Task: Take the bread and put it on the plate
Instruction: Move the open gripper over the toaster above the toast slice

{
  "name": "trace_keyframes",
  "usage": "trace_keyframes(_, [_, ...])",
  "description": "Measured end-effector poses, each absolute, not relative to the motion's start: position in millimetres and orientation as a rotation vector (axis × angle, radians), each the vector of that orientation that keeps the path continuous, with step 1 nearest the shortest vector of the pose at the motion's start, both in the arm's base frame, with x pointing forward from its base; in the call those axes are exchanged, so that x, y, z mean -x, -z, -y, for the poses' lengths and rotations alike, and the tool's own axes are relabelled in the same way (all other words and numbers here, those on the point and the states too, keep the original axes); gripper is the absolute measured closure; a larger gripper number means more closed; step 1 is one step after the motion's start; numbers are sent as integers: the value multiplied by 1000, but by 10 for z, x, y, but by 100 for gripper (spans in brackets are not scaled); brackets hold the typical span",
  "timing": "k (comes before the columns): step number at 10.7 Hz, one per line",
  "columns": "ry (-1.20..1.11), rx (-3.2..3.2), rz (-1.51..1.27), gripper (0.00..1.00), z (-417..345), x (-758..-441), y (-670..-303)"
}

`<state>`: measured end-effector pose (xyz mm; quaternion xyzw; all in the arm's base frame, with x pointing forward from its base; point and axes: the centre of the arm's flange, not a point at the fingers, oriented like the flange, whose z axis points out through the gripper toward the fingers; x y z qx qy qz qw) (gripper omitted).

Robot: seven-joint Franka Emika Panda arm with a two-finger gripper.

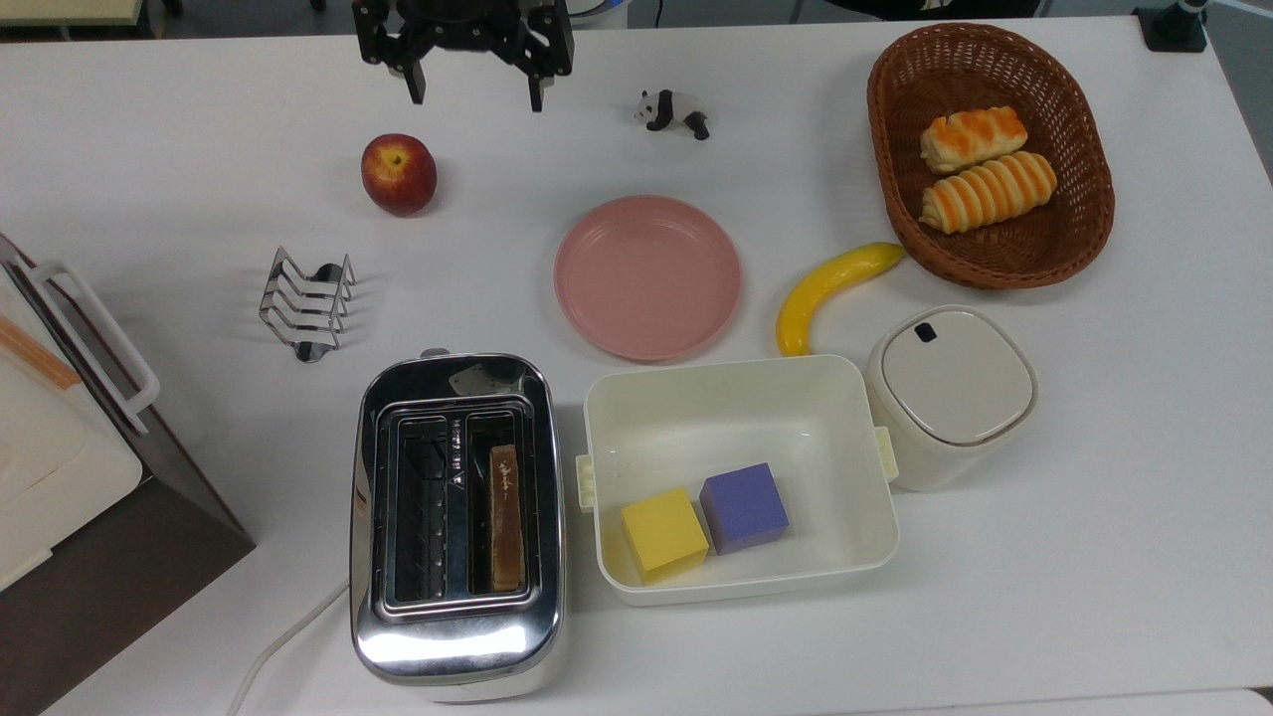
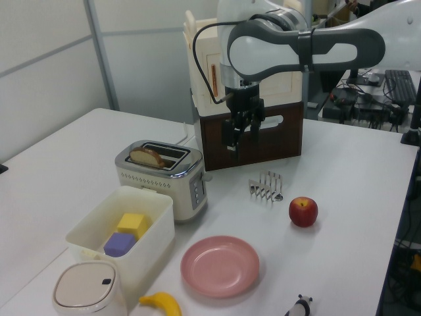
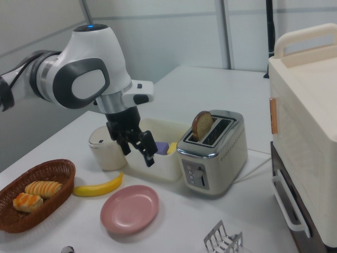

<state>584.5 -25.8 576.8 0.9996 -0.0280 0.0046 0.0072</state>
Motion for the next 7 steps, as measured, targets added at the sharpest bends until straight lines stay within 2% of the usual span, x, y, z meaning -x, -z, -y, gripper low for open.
trace_keyframes(3, [-220,-3114,79,0,234,-6065,-5771])
trace_keyframes(7, [-693,-3041,51,0,145,-6405,-5980])
